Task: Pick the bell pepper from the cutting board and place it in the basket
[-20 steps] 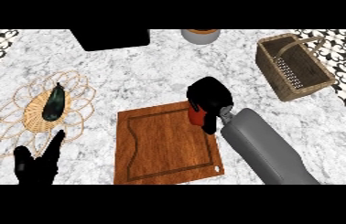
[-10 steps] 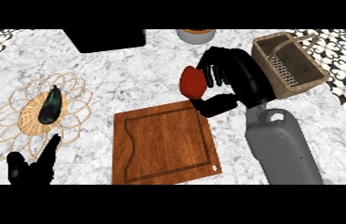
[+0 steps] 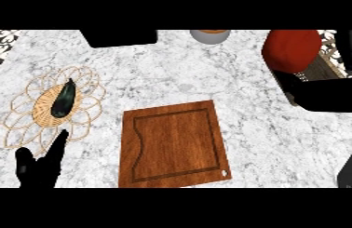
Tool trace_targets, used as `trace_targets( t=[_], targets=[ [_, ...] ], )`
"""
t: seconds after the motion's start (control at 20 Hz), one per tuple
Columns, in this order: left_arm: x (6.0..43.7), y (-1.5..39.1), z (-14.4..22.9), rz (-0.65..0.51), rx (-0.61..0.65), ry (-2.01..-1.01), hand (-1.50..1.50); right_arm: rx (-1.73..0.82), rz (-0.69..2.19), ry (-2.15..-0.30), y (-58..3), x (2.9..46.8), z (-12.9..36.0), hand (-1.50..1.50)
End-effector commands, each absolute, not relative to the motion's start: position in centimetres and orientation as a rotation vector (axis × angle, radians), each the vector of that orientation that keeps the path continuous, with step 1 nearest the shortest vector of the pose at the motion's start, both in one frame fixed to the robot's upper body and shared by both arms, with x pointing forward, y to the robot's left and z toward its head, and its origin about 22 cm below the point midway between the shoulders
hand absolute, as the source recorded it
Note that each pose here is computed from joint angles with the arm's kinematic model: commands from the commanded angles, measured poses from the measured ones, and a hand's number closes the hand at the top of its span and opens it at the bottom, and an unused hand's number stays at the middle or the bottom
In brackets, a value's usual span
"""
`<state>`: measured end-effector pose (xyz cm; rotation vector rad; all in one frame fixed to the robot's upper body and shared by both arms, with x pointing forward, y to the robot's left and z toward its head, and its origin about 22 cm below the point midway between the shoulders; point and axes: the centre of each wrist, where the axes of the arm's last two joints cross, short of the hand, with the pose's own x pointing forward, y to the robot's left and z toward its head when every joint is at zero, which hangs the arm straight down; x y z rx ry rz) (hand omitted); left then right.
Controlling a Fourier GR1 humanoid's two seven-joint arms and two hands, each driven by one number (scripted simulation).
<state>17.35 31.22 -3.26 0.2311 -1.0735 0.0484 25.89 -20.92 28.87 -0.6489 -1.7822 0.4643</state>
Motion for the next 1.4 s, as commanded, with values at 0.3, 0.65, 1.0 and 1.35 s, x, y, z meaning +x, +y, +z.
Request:
trace_targets(
  t=[0.3, 0.65, 1.0, 1.35],
  targets=[
    [18.8, 31.0, -4.8, -0.006, 0.178, -1.020, 0.00, -0.760, 0.288, -1.693, -29.6, 24.2, 39.4, 1.50],
    [19.4, 29.7, -3.6, -0.033, 0.157, -1.024, 0.00, -0.853, 0.322, -1.610, -31.4, 26.7, 40.5, 1.50],
    [20.5, 30.6, -3.9, -0.028, 0.155, -1.026, 0.00, -0.802, 0.323, -1.602, -34.6, 30.3, 38.7, 1.50],
    [21.3, 30.1, -5.0, -0.020, 0.153, -1.014, 0.00, -0.632, 0.162, -1.575, -36.8, 33.4, 35.3, 1.50]
  ],
)
